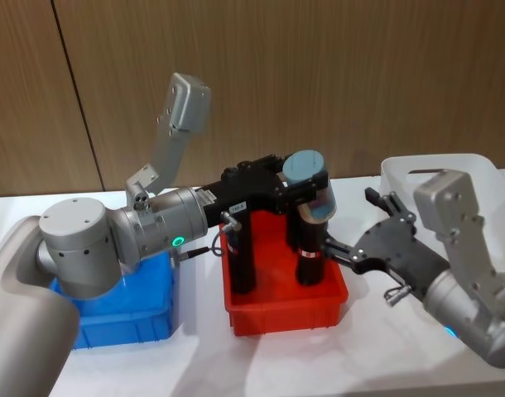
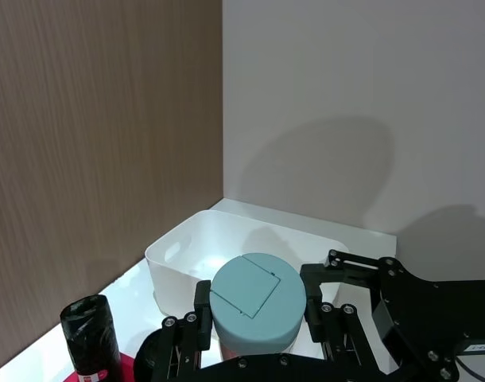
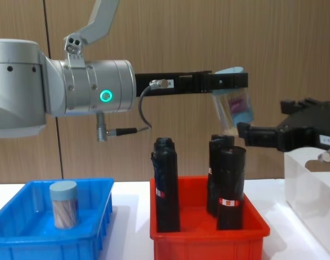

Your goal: Pick the cotton swabs from the blue box and place them into the white box.

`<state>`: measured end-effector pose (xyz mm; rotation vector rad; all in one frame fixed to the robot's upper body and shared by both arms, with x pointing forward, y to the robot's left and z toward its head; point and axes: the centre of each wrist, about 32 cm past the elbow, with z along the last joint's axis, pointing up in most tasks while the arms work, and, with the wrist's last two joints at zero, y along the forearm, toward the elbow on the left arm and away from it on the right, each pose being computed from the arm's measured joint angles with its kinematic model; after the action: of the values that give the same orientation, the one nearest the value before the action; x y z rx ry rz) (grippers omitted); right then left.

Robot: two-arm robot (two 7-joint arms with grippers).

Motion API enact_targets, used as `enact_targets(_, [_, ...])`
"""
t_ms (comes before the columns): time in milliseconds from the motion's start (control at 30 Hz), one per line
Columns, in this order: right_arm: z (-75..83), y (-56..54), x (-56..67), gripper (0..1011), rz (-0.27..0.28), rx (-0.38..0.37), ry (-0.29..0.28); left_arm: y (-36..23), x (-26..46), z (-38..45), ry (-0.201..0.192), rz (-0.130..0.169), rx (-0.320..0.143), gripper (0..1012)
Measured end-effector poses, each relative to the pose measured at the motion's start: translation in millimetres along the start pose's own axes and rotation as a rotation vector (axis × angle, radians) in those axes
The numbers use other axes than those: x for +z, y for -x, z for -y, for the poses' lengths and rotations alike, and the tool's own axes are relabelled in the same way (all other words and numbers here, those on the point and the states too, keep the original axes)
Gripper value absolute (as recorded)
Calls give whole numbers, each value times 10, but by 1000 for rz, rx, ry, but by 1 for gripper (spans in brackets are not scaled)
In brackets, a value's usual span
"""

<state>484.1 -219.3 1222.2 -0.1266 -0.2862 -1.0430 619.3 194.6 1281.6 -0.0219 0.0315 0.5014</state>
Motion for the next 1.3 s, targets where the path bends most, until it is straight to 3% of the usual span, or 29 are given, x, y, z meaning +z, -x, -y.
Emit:
enact_targets(400, [-164,-22,51,1002,24,38,0,0,0,4,0,-1,-1,670])
enact_targets(1000, [-387,-37,31,1000,29,66,22,-1,2,6,0,0,-2,670])
enact_targets(1300, [-464,-54,15,797,23,68,27,-2,2,6,0,0,-2,670])
